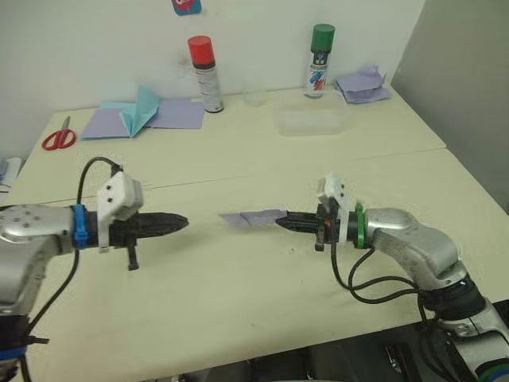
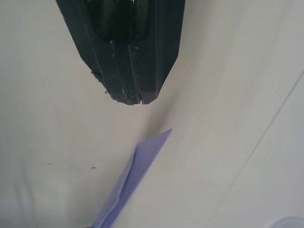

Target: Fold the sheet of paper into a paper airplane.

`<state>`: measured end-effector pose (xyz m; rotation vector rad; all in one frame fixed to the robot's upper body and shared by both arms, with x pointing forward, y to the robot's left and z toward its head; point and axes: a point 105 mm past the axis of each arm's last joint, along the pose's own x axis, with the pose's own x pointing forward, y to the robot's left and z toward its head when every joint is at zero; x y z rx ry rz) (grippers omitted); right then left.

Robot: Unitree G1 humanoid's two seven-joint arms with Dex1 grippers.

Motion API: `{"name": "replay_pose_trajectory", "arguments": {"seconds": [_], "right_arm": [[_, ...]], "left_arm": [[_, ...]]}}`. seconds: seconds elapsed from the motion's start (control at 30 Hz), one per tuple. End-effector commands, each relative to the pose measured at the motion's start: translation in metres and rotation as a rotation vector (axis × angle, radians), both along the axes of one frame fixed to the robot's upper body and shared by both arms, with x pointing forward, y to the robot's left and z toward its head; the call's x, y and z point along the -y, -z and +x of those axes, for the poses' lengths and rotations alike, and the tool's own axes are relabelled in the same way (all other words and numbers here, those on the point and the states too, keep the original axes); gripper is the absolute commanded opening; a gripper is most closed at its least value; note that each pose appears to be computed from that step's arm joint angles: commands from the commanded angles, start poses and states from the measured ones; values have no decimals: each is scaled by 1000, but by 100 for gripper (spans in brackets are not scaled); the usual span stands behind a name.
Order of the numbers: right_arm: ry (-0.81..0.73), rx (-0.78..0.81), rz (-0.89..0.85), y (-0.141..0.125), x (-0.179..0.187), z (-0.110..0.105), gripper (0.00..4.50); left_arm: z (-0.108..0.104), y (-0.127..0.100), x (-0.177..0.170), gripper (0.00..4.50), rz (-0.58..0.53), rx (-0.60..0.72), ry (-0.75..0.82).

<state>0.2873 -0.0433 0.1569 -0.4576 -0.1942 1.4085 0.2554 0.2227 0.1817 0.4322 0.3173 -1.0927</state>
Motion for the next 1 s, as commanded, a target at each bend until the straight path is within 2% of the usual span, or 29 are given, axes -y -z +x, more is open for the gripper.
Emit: {"name": "replay_pose_trajectory", "arguments": {"seconds": [0.03, 0.2, 0.4, 0.53, 0.6, 0.7, 0.9, 1.0], "right_arm": [[-255, 389, -76, 11, -15, -20, 4], [-450, 595, -137, 51, -29, -28, 4], [-510, 601, -193, 86, -32, -28, 4], [-518, 586, -214, 92, -27, -28, 4], [-520, 577, -226, 93, -21, -28, 40], [-515, 573, -254, 92, -12, -25, 129], [-501, 586, -284, 88, 7, -23, 356], [-500, 589, -306, 87, 18, -24, 447]], "left_arm": [[-11, -9, 4, 0, 6, -9, 31], [-22, 1, 22, 0, -19, -61, 69], [-40, 50, 54, 0, 15, -115, 154], [-45, 67, 58, 0, 34, -128, 170], [-43, 73, 58, 0, 35, -117, 170], [-35, 74, 56, 0, 23, -103, 163], [-18, 73, 46, 0, 17, -90, 142], [-19, 77, 49, 0, 12, -102, 164]]}}
